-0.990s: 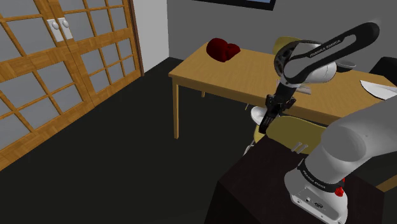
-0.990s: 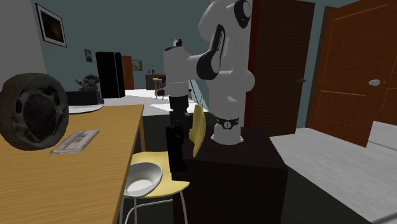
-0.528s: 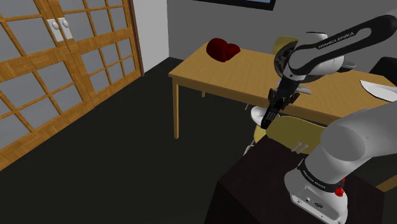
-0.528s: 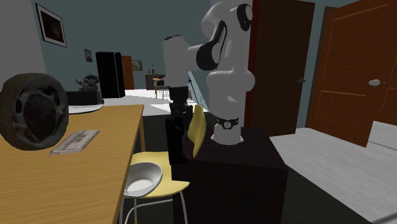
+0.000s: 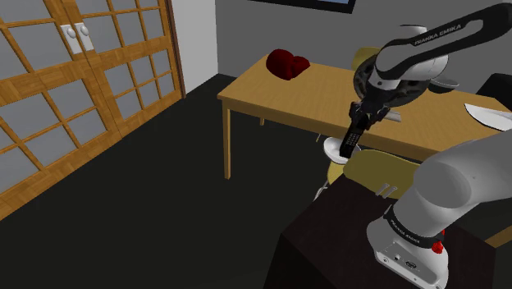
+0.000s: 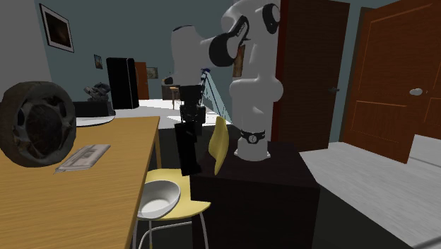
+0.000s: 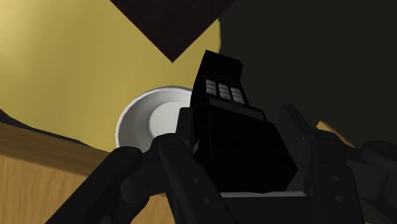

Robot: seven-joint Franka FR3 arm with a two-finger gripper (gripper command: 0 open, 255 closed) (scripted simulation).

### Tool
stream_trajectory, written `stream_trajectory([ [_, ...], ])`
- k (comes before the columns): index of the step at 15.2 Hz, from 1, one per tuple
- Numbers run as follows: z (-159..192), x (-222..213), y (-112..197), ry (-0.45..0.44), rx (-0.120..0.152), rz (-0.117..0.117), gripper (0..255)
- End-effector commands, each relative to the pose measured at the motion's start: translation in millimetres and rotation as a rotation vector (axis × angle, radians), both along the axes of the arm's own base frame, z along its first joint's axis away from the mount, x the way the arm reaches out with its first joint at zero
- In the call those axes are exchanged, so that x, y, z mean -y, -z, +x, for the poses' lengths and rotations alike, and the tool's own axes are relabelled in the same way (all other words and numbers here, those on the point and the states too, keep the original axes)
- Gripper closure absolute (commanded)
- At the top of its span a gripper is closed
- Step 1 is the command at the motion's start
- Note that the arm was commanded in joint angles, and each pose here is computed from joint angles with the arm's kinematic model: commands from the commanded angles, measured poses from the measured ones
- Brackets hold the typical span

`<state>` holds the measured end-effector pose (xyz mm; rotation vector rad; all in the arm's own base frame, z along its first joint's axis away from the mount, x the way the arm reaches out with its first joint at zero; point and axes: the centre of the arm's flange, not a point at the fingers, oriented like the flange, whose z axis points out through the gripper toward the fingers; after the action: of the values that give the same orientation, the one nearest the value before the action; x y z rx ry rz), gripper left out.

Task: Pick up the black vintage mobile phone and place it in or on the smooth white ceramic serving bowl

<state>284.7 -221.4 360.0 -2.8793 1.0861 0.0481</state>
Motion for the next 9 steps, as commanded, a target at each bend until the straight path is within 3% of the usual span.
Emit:
stream_trajectory([
  [1,6.9,21.3,-6.4,-0.001,0.000,0.000,255],
  [9,48.6,115.5,-30.1,-0.001,0.000,0.000,255],
])
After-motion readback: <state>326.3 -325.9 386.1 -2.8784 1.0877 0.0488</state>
